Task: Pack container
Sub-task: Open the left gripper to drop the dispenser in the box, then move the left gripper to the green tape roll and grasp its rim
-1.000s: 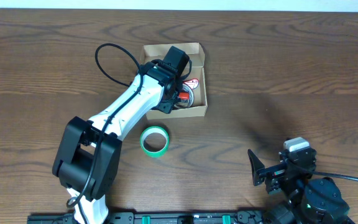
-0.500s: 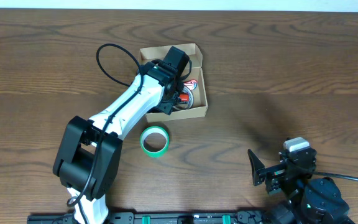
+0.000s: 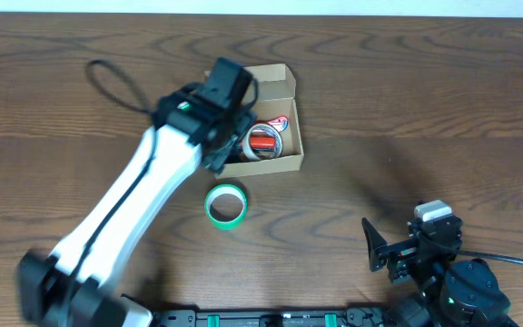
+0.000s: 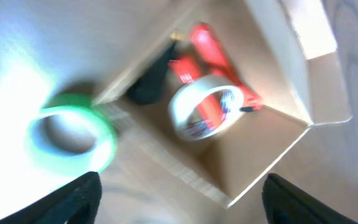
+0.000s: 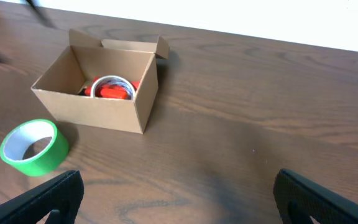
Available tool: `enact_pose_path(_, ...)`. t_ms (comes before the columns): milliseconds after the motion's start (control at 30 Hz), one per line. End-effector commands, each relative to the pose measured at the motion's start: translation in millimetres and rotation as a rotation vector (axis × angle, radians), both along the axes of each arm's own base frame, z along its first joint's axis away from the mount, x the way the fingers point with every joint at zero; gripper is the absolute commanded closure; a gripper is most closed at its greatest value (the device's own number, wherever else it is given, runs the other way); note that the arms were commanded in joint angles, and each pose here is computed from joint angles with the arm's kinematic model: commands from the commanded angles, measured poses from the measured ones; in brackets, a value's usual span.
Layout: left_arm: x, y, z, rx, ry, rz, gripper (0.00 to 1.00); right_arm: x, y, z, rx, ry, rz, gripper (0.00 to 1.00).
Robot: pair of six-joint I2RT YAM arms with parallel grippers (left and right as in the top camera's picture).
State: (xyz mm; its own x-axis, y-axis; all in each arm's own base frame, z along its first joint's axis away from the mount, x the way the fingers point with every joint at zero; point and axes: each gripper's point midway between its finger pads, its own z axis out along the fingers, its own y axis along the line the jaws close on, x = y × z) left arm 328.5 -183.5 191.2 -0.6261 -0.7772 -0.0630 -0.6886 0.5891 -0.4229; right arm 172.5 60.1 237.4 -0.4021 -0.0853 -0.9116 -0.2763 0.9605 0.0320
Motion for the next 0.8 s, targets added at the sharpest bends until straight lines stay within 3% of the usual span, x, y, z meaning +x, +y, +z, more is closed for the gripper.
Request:
enact_pose_path(0, -33, 33, 18, 0.080, 0.006, 0.042, 0.12, -1, 0, 0, 0.010, -0.001, -0.004, 0.01)
enact_pose_path(133, -76, 56, 16, 0.088, 0.056, 0.087, 0.11, -1, 0, 0, 0.010, -0.001, -0.004, 0.01)
enact_pose_path(200, -94, 64, 9, 0.073, 0.073, 0.110, 0.02, -1, 0, 0, 0.009, -0.001, -0.004, 0.01)
enact_pose_path(433, -148, 73, -42, 0.004, 0.226, 0.180, 0.04, -1, 0, 0, 0.009, -0.001, -0.004, 0.01)
enact_pose_path(767, -144, 44, -101, -0.037, 0.307, 0.132, 0.05, -1, 0, 0, 0.009, -0.001, -0.004, 0.01)
